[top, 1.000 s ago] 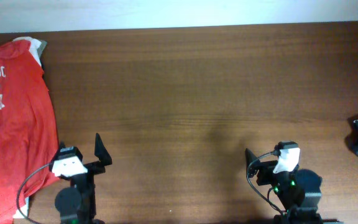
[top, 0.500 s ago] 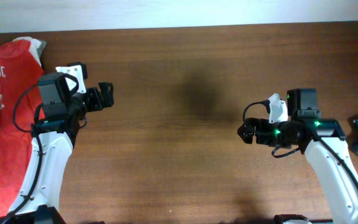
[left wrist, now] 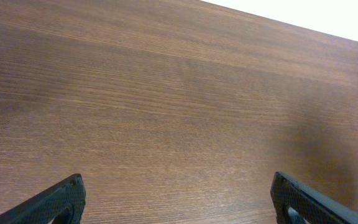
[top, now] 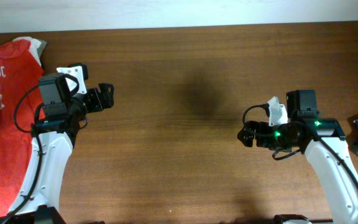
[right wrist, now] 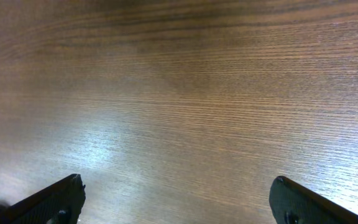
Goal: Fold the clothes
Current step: 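Move the left gripper to the red T-shirt and pinch its fabric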
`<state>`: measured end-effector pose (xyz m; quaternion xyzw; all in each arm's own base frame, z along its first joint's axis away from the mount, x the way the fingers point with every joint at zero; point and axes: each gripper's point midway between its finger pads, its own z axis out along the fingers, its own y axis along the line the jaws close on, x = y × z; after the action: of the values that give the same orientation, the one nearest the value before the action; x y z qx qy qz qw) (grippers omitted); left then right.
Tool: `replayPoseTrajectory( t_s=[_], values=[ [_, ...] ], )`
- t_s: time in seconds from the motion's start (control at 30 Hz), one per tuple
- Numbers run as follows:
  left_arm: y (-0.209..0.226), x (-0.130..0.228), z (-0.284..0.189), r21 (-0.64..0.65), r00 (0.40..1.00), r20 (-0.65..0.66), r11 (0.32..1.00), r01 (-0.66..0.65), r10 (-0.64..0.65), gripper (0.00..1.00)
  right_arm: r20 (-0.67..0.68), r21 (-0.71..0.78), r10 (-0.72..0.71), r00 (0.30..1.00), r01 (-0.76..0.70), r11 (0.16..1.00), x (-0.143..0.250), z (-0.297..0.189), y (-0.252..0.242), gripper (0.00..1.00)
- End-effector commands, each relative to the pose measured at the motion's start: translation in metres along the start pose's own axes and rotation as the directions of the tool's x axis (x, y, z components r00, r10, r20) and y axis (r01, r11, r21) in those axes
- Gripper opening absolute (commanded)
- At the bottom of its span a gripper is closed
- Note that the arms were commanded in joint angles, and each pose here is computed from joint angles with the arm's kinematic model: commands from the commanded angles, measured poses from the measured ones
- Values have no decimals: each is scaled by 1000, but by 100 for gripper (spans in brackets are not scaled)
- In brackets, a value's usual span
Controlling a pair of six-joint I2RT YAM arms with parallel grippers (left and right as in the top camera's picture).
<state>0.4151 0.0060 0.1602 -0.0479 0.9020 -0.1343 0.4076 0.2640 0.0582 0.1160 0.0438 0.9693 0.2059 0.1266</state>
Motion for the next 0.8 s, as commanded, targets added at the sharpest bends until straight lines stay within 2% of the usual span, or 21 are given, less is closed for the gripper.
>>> replayPoseTrajectory(
  t_s=[0.0,0.13,0.17,0.2,0.27,0.37,0.47,0.5,0.57,0.6,0.63,0.7,0.77],
  values=[
    [-17,4,-4,88,999,-35,996,15,-12,95,-2,3,-8,1000,8,1000,-2,-4,3,99],
    [2,15,-4,-20,997,-76,999,30,-31,89,-98,26,35,995,-32,999,23,-5,-1,99],
    [14,12,-5,-92,996,-58,994,59,-65,76,-117,63,44,992,-37,997,28,-6,-8,99],
    [27,7,-7,-170,995,-34,982,85,-92,72,-136,83,53,989,-42,996,33,-6,-11,99],
    [49,-7,-16,-283,994,20,953,106,-105,72,-188,97,77,979,-59,994,45,-7,-13,99],
    [93,-23,-17,-353,985,49,920,172,-165,72,-207,100,86,975,-66,993,49,-7,-13,99],
    [143,-1,-1,-443,954,-71,866,231,-291,72,-228,103,96,969,-74,992,55,-8,-13,99],
    [163,12,2,-499,929,-102,826,262,-356,71,-244,106,104,964,-80,991,59,-9,-13,99],
    [183,30,9,-534,900,-148,799,276,-410,71,-249,81,106,963,-88,993,59,-9,-9,99],
    [193,38,10,-567,890,-163,779,268,-425,71,-252,47,105,962,-97,994,59,-8,-3,98],
    [203,47,9,-616,884,-177,749,244,-433,65,-256,21,106,961,-104,994,59,-8,2,99],
    [220,56,2,-698,883,-184,690,193,-432,64,-257,9,106,961,-108,994,59,-8,4,99],
    [225,65,4,-717,875,-203,675,174,-440,64,-256,10,109,960,-110,994,59,-8,4,99]
  ],
)
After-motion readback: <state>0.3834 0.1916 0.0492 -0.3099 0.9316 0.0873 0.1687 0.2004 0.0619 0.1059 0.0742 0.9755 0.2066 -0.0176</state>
